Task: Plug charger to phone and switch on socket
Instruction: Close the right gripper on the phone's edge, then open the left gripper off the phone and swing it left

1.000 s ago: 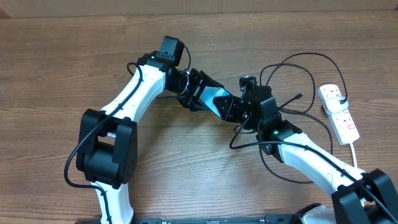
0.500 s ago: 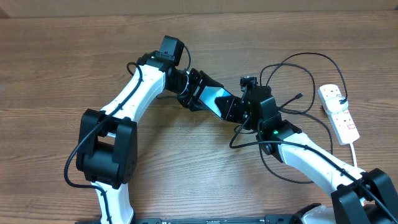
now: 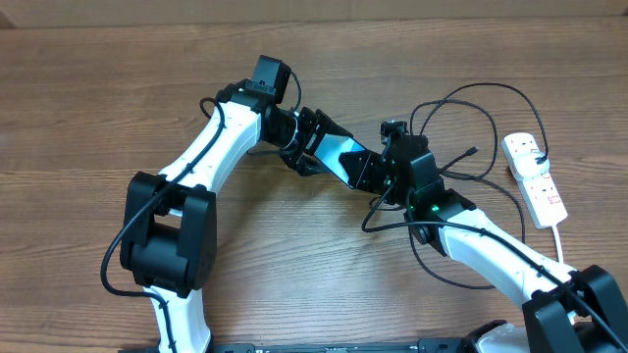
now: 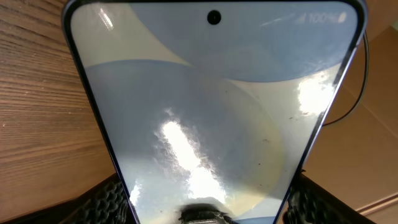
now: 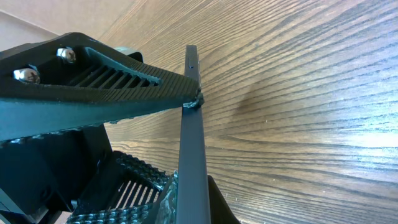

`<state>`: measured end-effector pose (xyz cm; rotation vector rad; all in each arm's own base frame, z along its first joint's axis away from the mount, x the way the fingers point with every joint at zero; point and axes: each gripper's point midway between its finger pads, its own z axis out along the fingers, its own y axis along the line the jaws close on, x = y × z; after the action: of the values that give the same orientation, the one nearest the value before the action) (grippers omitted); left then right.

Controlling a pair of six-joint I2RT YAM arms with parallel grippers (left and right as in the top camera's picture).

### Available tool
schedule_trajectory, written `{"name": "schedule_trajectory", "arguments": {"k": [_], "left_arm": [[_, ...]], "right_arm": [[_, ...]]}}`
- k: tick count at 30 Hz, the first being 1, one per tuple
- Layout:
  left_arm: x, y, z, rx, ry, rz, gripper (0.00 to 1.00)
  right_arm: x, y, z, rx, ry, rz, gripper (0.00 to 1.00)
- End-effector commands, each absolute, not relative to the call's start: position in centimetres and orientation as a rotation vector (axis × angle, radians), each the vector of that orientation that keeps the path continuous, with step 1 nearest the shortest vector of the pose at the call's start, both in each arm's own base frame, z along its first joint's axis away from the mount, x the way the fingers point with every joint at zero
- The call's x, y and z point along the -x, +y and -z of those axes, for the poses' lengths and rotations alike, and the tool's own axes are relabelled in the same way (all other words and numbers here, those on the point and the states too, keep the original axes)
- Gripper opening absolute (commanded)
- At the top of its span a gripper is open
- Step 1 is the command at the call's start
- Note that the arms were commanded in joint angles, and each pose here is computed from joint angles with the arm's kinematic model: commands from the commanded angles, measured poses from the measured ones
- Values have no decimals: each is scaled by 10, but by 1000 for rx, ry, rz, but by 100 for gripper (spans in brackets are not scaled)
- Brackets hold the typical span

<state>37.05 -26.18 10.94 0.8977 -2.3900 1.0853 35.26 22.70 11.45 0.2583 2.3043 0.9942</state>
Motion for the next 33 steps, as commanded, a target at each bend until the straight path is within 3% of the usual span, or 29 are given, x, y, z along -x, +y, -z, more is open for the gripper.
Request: {"name": "schedule_trajectory", "arguments": {"k": [1,11,18,25,33], "left_arm": [[-376,-265,-111,-865,-2434,-1098,72],[-376,-264,-110,-868,-2439,-1094,76],[-388,-266,-114,-849,-2466,-1156,100],[-423,-255,-140,-684,-2587,-1397,100],[-438,-205,-212,-440,-2782,-1595,100]], "right_arm": [[-356,237,-131,-262,2262,-1064,4],[-358,239,-136,-311,2248,-1110,4],[-357,240,-137,-452,2257,-1185,4],[-357,240,-137,-618,2252,-1254,4],[-351,246,-139,-903,2259,-1421,4]]}}
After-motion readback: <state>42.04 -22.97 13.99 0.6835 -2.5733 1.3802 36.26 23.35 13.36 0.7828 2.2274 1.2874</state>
